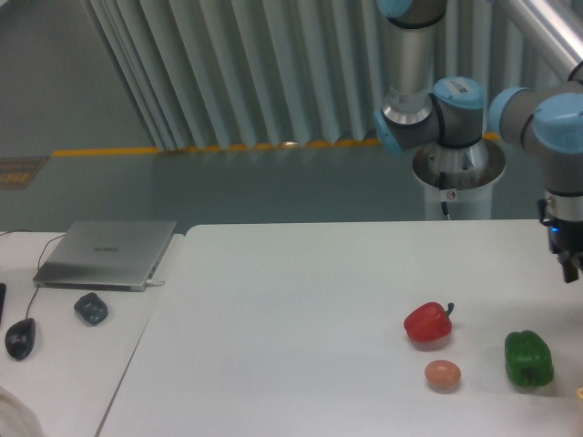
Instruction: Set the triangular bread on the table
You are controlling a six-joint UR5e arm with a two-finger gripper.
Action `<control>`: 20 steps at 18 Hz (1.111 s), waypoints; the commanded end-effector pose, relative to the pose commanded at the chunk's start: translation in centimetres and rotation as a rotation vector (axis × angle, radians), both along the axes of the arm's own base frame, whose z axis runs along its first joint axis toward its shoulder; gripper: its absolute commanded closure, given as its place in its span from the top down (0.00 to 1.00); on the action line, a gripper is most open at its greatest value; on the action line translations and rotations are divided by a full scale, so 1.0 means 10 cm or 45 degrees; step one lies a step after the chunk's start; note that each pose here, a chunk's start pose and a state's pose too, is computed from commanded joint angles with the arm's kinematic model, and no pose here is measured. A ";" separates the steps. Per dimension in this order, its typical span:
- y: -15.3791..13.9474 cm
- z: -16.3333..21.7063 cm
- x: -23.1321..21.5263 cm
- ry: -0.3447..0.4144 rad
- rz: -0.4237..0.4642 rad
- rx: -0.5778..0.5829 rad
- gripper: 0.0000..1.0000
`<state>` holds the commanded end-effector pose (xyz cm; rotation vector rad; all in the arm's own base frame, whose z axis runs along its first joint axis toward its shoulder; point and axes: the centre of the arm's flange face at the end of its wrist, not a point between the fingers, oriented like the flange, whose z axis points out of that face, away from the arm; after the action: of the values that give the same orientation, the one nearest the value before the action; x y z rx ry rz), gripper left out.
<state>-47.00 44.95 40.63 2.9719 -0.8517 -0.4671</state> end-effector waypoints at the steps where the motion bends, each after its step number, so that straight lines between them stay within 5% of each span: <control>1: -0.04 -0.04 -0.06 0.005 0.040 0.012 1.00; 20: 0.01 -0.49 -0.97 0.059 0.348 0.137 1.00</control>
<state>-56.66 45.03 35.70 3.0931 -0.4187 -0.5819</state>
